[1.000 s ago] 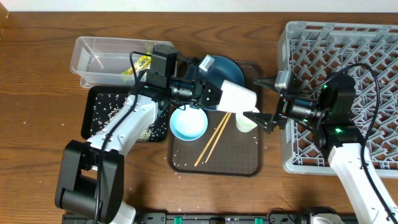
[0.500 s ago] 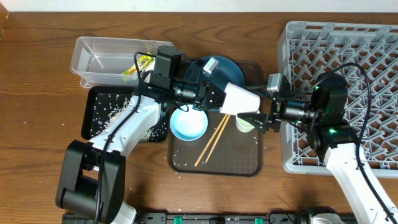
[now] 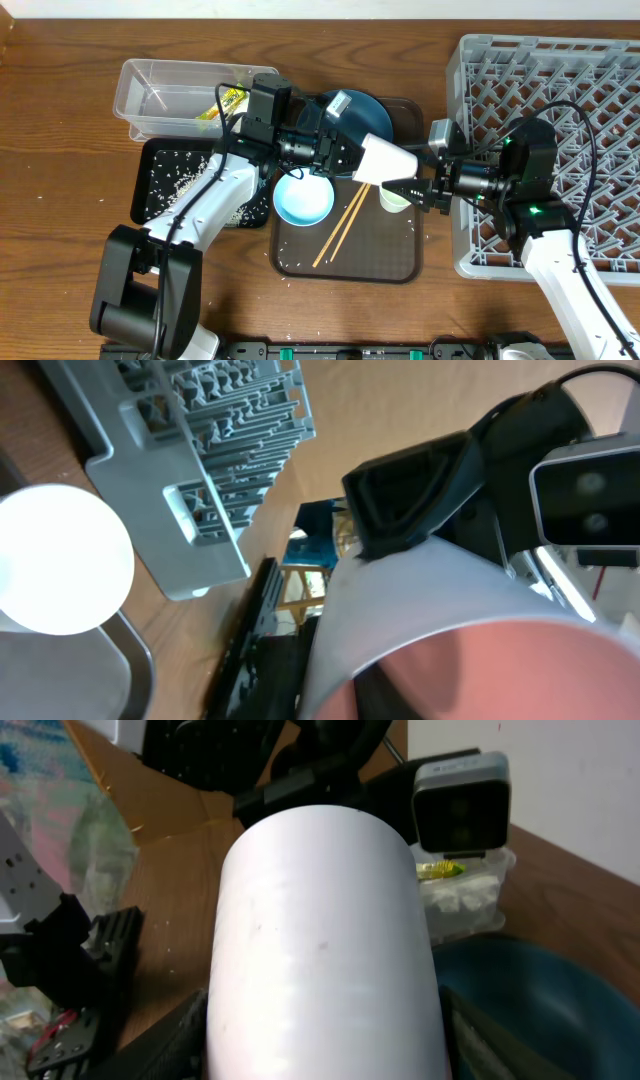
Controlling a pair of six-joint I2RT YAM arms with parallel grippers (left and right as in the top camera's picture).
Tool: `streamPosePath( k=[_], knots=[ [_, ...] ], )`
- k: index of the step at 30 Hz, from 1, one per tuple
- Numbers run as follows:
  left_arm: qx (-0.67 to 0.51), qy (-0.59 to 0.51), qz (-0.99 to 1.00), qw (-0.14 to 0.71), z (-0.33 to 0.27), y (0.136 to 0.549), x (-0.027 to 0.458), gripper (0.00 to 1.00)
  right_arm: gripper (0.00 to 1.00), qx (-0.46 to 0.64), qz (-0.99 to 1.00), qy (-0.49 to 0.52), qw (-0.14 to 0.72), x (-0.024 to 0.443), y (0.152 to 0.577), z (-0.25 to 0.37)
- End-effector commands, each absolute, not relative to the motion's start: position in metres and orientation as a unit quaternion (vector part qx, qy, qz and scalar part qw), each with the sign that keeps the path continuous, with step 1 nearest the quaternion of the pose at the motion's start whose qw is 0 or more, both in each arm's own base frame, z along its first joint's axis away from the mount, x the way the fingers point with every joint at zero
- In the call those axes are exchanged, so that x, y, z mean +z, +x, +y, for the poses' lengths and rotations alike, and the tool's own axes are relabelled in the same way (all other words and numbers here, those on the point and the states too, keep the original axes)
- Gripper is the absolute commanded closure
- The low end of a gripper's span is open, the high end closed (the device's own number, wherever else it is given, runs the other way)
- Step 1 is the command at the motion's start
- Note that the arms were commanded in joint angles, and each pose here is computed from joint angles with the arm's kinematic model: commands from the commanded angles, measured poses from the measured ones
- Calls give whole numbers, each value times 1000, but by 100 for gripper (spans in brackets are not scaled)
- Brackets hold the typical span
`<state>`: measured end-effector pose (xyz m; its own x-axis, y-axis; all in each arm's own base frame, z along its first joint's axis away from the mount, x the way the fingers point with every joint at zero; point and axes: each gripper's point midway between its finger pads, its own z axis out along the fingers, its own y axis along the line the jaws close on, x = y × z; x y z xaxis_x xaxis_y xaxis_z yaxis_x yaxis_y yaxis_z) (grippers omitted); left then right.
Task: Sort waste into correct bins and load items into the dishwasher rack
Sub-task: 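Hand the pink cup from the left gripper to the right gripper, then place the pink cup upside down in the dish rack with right gripper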
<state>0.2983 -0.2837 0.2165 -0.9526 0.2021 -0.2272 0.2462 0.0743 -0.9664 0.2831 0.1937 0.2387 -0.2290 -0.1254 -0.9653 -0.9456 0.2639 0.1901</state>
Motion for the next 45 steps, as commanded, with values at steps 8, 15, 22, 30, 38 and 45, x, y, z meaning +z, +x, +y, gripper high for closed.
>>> streamPosePath(
  k=[8, 15, 22, 30, 38, 45],
  knots=[
    [-428, 69, 889, 148, -245, 350, 126, 65, 99, 382, 744, -298, 460, 226, 322, 174],
    [-255, 36, 945, 202, -171, 344, 133, 64, 99, 274, 813, -158, 488, 233, 358, 104],
    [-174, -18, 944, 279, -110, 331, 183, 64, 99, 111, 879, 27, 462, 252, 372, -11],
    [-172, -26, 940, 294, -101, 323, 197, 64, 99, -27, 899, 190, 393, 268, 354, -132],
    [-172, -26, 940, 293, -101, 323, 197, 64, 99, -127, 887, 322, 307, 254, 325, -244],
    [-171, -27, 941, 291, -100, 322, 196, 64, 99, -140, 860, 420, 255, 212, 295, -307]
  ],
)
